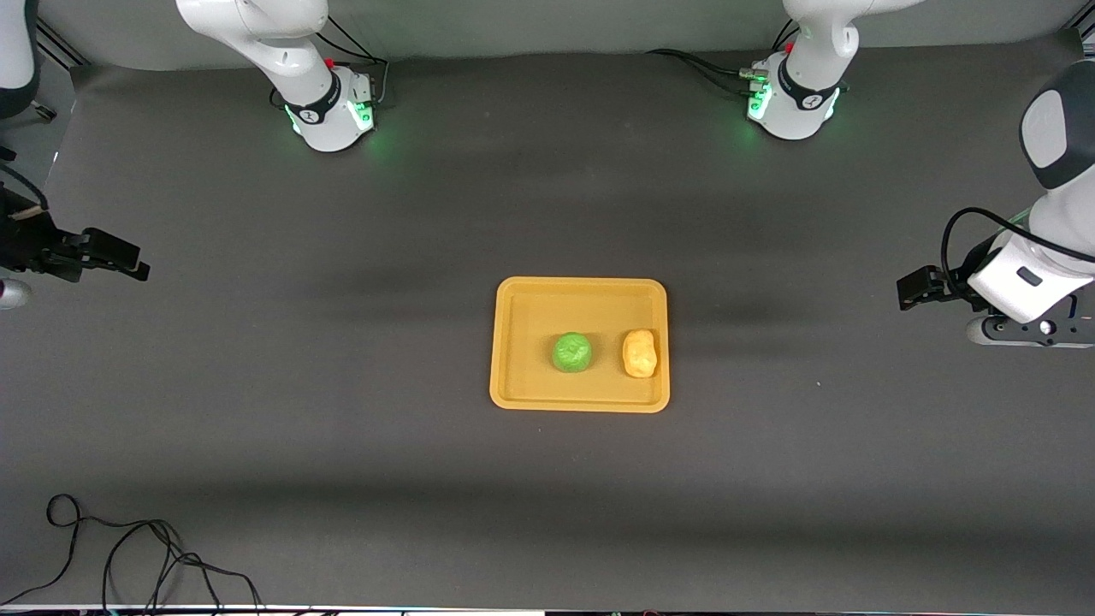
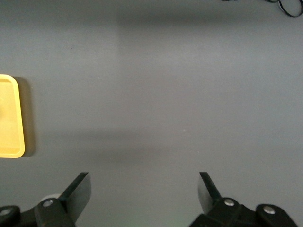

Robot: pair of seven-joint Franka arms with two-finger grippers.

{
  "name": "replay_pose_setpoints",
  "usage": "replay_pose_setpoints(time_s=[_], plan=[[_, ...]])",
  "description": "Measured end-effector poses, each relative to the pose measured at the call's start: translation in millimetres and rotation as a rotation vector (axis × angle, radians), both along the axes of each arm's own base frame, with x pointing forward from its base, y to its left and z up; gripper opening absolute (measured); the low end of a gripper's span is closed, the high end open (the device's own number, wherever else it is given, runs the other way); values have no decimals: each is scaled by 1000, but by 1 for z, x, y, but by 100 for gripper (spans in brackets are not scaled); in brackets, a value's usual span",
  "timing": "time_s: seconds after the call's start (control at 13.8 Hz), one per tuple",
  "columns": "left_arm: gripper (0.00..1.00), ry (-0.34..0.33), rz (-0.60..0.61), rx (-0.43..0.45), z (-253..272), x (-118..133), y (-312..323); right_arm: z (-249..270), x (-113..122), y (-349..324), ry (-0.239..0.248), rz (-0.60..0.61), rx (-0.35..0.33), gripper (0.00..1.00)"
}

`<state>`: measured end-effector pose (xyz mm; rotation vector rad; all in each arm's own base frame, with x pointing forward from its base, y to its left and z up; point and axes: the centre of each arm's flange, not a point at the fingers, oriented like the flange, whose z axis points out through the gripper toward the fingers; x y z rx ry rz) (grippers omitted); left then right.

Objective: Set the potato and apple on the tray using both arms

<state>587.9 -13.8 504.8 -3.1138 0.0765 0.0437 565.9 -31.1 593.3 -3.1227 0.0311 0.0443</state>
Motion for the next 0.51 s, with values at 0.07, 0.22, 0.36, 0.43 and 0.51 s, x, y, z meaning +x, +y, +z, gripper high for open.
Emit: replay_pose_setpoints(time_s=[0.07,0.22,0.36,0.43,0.51], plan=[[100,0,-1,0,0,0,0,2,0,1,-5,3,-1,100],[100,0,-1,0,0,0,-1,6,0,0,-11,0,-2,100],[100,0,-3,-1,0,0,-2,6,-1,-1,-10,0,-3,100],[100,0,-4,-1,0,0,-2,6,-1,-1,-10,0,-3,100],[100,0,-4,-1,0,0,-3,5,-1,-1,-9,0,-3,100]])
